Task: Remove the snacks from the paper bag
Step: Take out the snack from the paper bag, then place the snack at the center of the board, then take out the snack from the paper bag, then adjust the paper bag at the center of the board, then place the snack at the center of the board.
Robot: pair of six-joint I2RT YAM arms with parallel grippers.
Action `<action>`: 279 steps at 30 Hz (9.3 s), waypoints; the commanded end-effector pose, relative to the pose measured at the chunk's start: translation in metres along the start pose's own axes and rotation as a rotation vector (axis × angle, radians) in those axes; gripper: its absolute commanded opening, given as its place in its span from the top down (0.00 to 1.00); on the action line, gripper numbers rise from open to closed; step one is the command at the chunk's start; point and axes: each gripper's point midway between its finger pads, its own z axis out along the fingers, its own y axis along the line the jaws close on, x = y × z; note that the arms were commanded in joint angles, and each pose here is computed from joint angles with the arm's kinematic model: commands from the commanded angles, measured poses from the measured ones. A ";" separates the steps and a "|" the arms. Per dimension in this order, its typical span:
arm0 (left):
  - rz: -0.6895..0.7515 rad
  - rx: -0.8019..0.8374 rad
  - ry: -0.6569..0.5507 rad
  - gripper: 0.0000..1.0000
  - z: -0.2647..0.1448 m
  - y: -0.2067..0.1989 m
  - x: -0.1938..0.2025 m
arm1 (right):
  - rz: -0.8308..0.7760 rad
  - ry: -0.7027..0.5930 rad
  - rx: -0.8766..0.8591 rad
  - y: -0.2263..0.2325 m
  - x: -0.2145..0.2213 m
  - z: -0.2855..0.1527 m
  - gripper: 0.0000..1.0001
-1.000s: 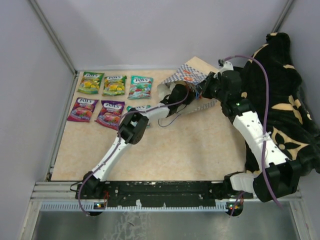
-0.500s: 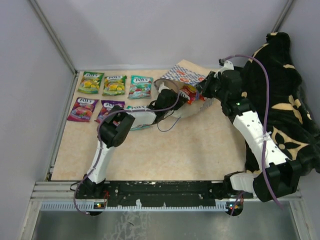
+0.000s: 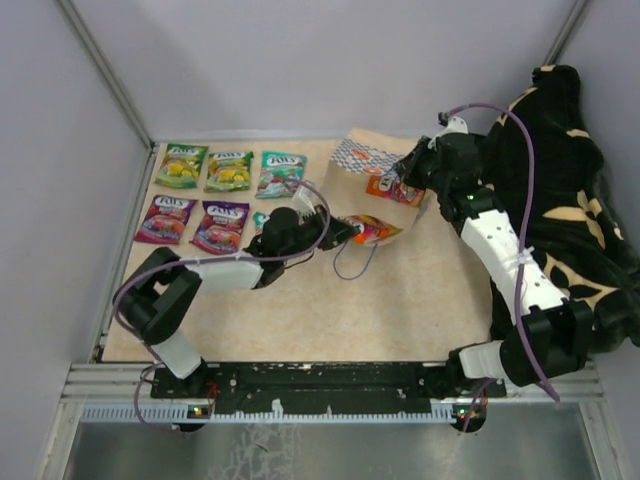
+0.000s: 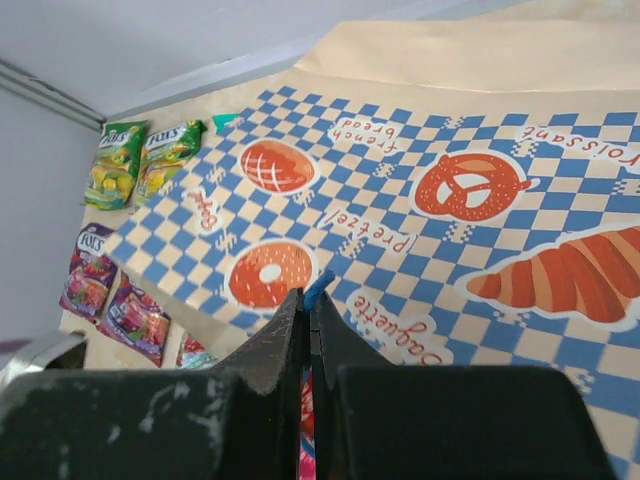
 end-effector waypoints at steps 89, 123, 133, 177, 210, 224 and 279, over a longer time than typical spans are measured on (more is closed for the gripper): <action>-0.613 0.263 -0.380 0.00 0.144 -0.002 -0.023 | 0.063 -0.192 -0.094 0.007 -0.070 -0.041 1.00; -0.484 -0.220 -0.276 0.00 0.235 0.075 -0.010 | 0.191 -0.192 -0.154 0.057 -0.029 -0.040 1.00; -0.452 -0.229 -0.184 0.00 0.243 0.051 0.000 | 0.195 -0.174 -0.188 0.067 -0.028 -0.040 1.00; -0.283 -0.312 -0.307 1.00 0.216 0.081 -0.038 | 0.132 -0.171 -0.253 0.119 -0.009 -0.065 1.00; 0.175 0.204 -0.192 1.00 -0.011 -0.097 -0.069 | -0.200 -0.184 0.070 0.021 -0.040 0.026 0.96; 0.334 0.456 0.032 1.00 -0.123 -0.140 -0.035 | -0.192 -0.286 0.193 0.010 -0.111 0.013 0.96; 0.463 0.065 0.086 0.00 -0.035 0.046 -0.068 | 0.603 -0.385 0.519 -0.144 -0.172 -0.038 0.81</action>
